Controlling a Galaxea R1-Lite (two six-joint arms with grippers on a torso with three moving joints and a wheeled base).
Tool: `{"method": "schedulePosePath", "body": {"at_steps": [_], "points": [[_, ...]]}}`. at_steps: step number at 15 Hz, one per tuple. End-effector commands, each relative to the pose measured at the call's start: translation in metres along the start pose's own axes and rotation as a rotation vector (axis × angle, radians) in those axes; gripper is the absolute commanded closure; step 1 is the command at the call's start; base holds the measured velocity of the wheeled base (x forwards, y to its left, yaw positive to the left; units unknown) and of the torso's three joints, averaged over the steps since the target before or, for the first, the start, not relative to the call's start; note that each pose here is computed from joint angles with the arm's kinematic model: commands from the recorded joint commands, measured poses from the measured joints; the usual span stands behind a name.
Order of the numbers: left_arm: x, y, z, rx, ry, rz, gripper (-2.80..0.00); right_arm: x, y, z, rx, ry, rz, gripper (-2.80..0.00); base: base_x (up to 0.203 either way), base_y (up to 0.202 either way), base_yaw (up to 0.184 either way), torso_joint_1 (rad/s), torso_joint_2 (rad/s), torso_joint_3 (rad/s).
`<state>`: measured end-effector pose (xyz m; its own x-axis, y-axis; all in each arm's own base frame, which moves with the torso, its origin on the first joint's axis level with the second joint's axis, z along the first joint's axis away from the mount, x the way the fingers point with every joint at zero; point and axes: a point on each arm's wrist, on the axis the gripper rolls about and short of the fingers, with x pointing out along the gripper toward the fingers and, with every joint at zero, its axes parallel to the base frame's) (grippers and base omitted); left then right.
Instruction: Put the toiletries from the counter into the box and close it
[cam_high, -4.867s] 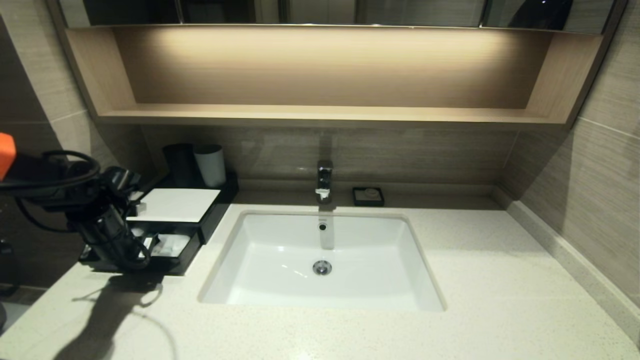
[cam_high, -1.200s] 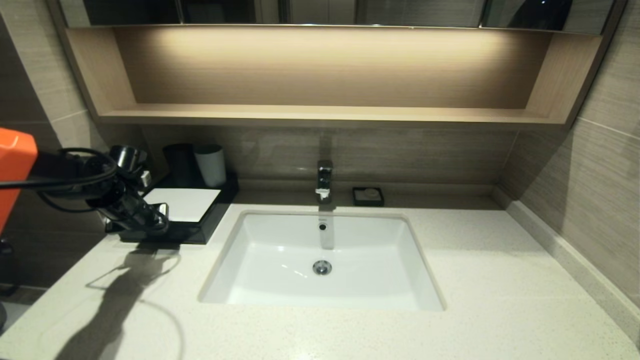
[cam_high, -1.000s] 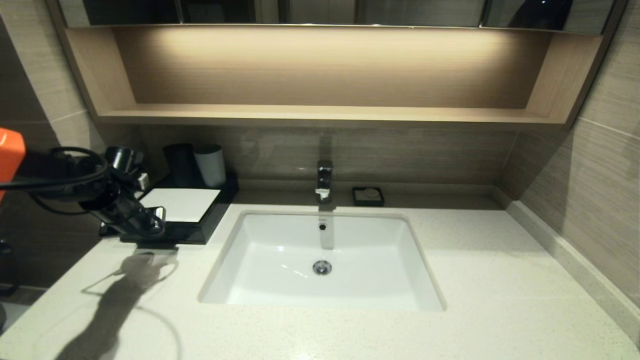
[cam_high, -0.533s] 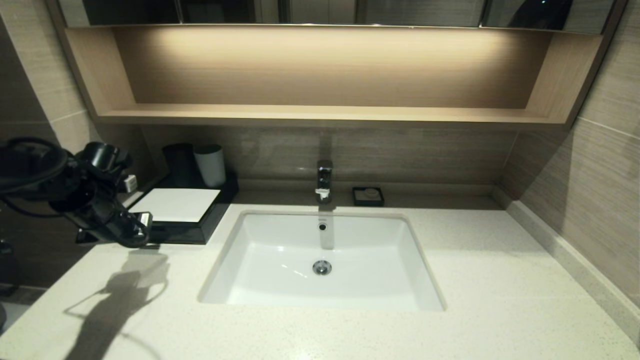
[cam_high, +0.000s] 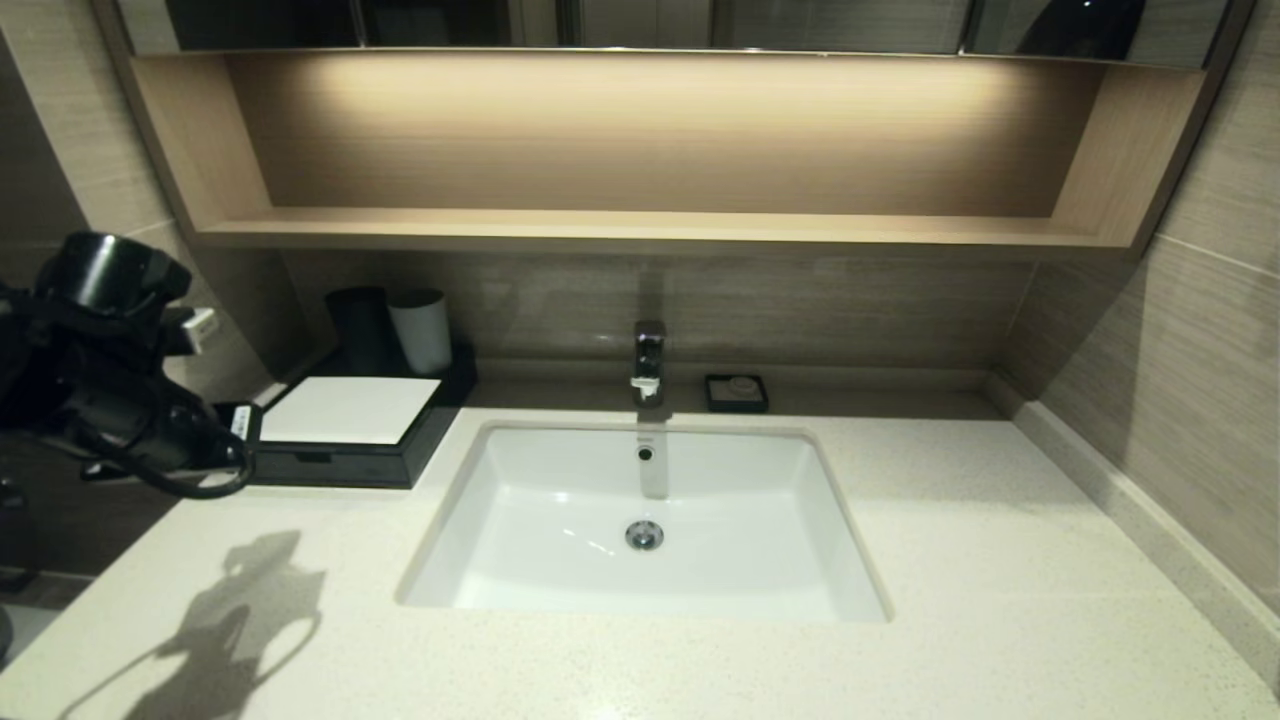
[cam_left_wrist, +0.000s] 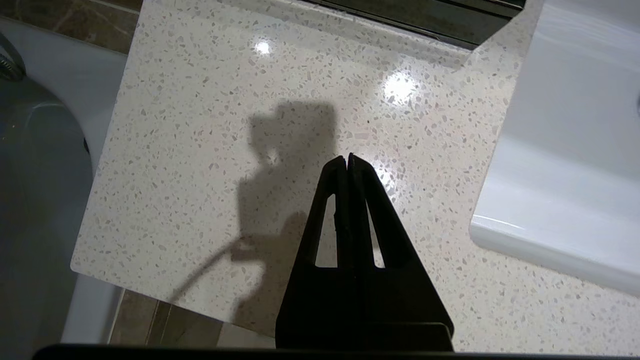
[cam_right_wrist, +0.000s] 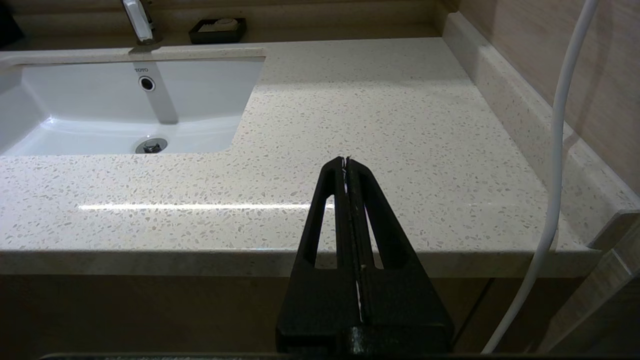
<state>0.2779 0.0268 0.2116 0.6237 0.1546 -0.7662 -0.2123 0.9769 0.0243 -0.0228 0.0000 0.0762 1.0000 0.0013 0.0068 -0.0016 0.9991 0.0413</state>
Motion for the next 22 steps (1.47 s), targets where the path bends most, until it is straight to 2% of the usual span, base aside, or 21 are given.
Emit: {"method": "schedulePosePath", "body": {"at_steps": [1,8,11,13,18,22], "points": [[-0.046,0.002,-0.023,0.004,-0.101,-0.021,0.0,0.0,0.0,0.0,0.0,0.001,0.0,0.0,0.0,0.0,0.0,0.0,0.0,0.0],[-0.11,0.003,-0.105,0.043,-0.352,-0.125,0.0,0.0,0.0,0.0,0.0,0.001,0.0,0.0,0.0,0.0,0.0,0.0,0.0,0.0],[-0.132,0.008,-0.136,0.055,-0.466,-0.143,0.0,0.0,0.0,0.0,0.0,0.001,0.0,0.0,0.0,0.0,0.0,0.0,0.0,0.0],[-0.141,0.015,-0.159,0.042,-0.529,-0.095,0.0,0.0,0.0,0.0,0.0,0.001,0.0,0.0,0.0,0.0,0.0,0.0,0.0,0.0],[-0.156,0.034,-0.215,0.025,-0.674,-0.079,0.0,0.0,0.0,0.0,0.0,0.001,0.0,0.0,0.0,0.0,0.0,0.0,0.0,0.0],[-0.162,0.039,-0.232,-0.034,-0.738,0.01,0.0,0.0,0.0,0.0,0.0,0.001,0.0,0.0,0.0,0.0,0.0,0.0,0.0,0.0]]}}
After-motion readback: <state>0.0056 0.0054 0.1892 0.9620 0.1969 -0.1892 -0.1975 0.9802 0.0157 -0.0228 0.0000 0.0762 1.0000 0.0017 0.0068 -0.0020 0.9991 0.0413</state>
